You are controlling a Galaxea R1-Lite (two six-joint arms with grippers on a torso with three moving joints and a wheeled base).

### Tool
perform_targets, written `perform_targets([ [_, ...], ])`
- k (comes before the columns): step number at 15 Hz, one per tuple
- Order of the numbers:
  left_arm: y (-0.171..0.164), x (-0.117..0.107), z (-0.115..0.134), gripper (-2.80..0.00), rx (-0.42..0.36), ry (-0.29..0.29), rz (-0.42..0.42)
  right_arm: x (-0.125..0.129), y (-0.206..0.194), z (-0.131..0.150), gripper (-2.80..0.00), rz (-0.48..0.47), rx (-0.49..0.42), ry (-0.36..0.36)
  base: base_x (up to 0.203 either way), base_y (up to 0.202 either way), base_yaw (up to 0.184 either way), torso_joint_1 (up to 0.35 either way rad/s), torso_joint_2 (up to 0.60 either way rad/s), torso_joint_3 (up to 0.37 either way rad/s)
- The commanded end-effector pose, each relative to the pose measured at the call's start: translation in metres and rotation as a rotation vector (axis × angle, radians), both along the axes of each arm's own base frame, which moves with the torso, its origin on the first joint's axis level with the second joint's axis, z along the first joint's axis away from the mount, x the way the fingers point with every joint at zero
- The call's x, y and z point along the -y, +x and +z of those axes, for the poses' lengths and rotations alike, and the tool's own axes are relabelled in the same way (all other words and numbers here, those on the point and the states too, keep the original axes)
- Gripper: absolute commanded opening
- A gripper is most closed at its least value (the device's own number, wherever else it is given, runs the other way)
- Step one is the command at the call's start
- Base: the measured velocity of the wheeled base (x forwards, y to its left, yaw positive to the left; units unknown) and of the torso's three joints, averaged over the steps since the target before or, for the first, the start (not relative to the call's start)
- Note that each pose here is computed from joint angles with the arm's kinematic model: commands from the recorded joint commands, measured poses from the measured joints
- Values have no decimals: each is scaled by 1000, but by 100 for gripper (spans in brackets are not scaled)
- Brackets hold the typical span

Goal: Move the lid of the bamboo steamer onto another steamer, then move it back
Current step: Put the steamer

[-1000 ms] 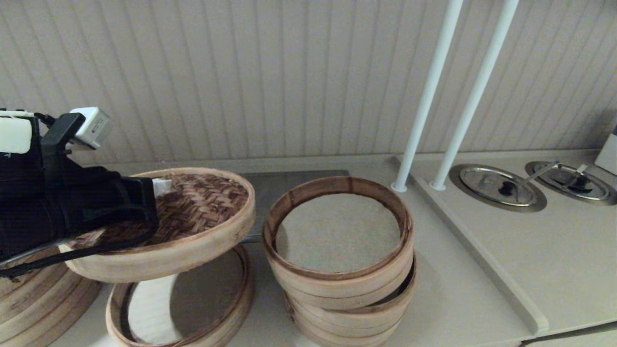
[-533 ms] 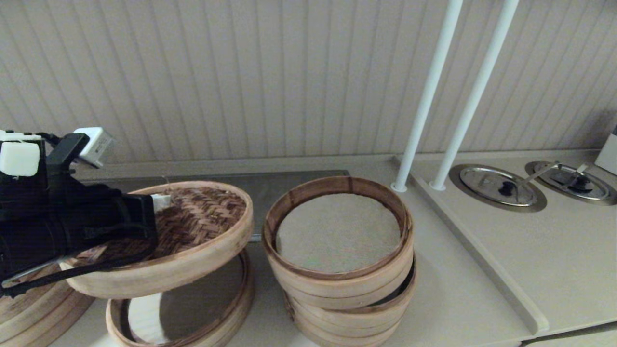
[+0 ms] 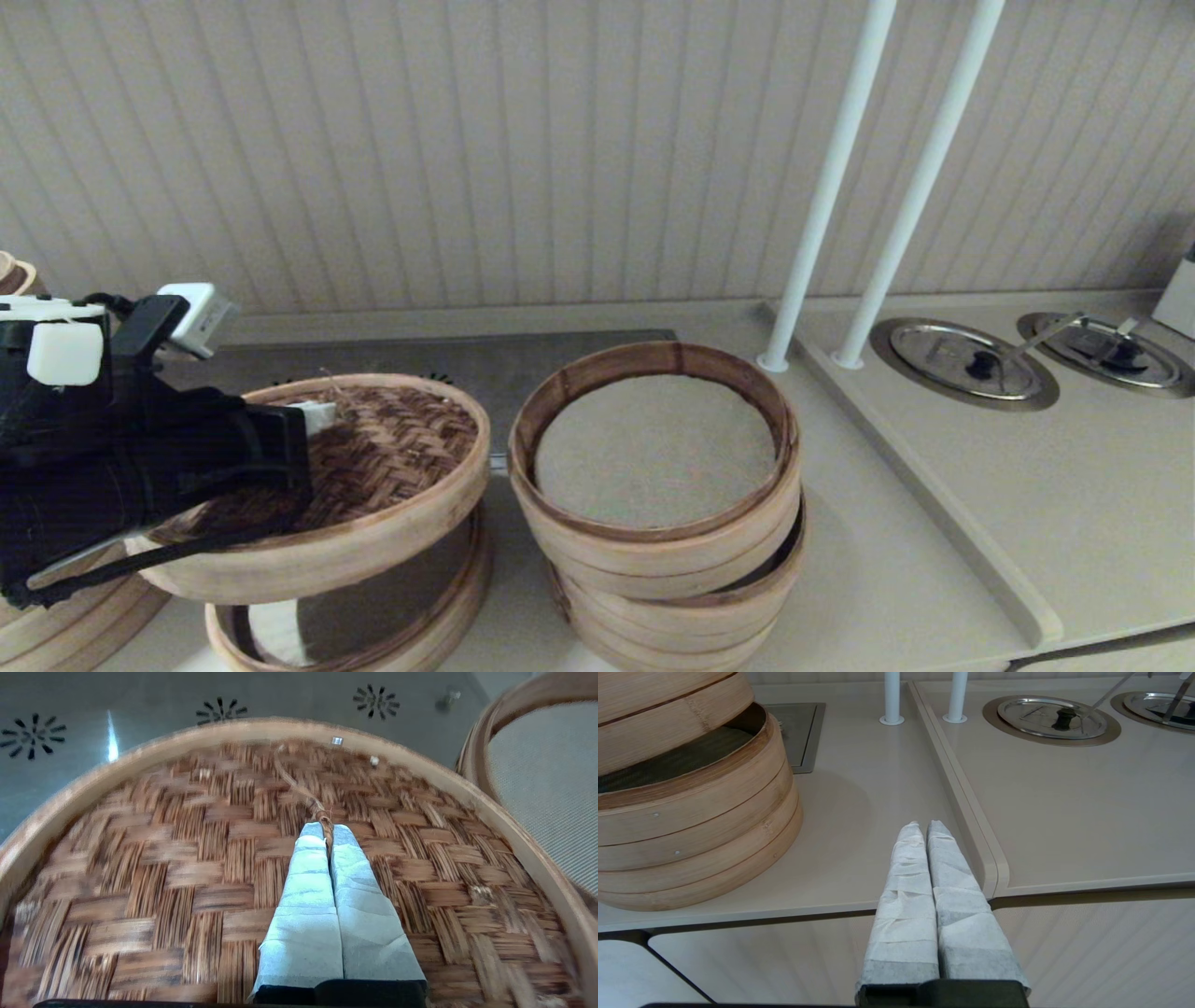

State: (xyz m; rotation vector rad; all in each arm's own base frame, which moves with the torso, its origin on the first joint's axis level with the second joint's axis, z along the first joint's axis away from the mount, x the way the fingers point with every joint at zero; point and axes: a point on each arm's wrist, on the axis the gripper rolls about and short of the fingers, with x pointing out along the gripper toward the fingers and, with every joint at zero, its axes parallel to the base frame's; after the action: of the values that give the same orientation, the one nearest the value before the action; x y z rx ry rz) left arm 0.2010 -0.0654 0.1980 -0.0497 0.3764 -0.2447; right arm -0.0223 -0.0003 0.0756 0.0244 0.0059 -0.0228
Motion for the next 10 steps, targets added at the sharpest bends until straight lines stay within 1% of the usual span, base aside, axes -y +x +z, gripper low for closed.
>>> perform_targets([
  [1,6,1,-5,-280,-19,4,2,0,0,-1,-280,0,-6,0,0,0,0,0,0,0],
  [3,10,3,-7,-280,-10,2,5,0,0,-1,-280,0,-6,0,0,0,0,0,0,0],
  [6,19,-2,-17,-280,-17,3,33,0,0,-1,-280,0,-6,0,0,0,0,0,0,0],
  [8,25,-11,-18,-280,-5,-13,50,0,0,-1,-280,0,-5,0,0,0,0,0,0,0],
  [10,26,-17,-22,-280,-15,-17,52,0,0,-1,-280,0,-6,0,0,0,0,0,0,0],
])
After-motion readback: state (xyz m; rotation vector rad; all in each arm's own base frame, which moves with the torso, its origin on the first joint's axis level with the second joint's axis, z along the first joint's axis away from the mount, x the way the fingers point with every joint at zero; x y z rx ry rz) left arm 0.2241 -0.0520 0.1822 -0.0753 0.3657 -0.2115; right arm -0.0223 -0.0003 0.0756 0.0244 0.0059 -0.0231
